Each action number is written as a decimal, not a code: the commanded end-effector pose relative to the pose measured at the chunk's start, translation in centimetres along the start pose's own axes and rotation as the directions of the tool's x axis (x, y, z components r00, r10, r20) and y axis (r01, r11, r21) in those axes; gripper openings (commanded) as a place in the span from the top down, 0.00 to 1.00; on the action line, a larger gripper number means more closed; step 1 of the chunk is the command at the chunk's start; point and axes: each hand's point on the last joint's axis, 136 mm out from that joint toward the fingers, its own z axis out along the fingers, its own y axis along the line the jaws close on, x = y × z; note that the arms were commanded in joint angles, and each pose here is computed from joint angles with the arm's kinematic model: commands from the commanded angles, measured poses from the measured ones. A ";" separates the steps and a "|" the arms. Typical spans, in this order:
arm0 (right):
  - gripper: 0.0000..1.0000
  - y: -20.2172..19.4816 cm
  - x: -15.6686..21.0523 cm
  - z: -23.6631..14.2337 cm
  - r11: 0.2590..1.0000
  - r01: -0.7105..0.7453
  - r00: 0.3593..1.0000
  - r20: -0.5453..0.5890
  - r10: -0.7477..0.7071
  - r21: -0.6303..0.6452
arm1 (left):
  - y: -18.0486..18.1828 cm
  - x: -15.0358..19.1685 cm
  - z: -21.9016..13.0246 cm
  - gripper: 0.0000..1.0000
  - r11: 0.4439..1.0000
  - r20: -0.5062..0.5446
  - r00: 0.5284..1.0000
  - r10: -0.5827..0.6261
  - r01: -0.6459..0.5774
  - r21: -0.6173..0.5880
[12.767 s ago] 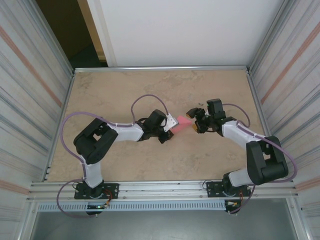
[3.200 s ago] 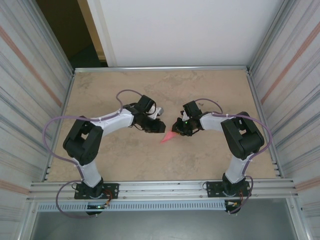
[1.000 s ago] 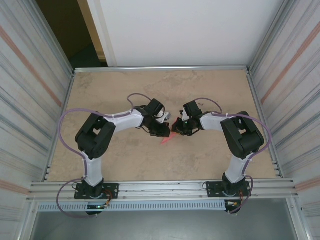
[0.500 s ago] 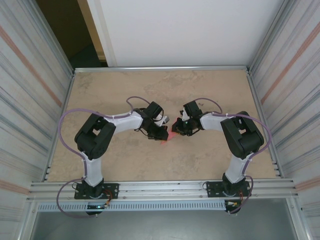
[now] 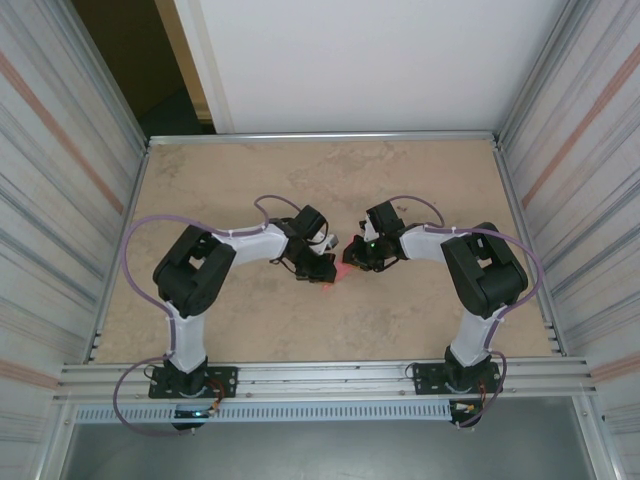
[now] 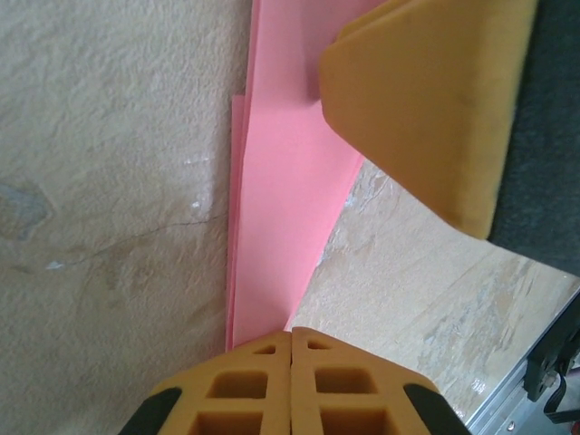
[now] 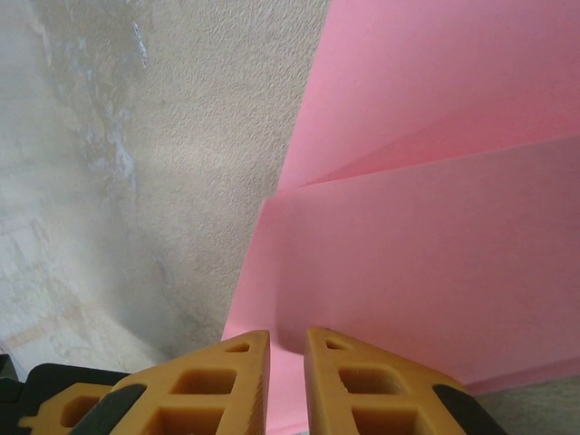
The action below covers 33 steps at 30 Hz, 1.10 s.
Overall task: Fold a paper plane with a square sheet of paper (pick it up from the middle)
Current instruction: Fold the wing for the fifth time at the center of the table.
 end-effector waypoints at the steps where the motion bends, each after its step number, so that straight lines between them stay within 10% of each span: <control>1: 0.82 -2.1 1.1 1.0 0.998 -0.020 0.999 -0.039 0.023 0.067 | 0.8 1.1 0.9 0.93 0.999 -0.037 0.999 -0.029 0.028 -0.029; 33: 0.86 -2.7 1.3 1.1 0.995 -0.017 0.999 -0.047 0.022 0.100 | 0.0 -1.4 0.0 0.92 0.999 0.050 0.999 -0.016 0.018 -0.044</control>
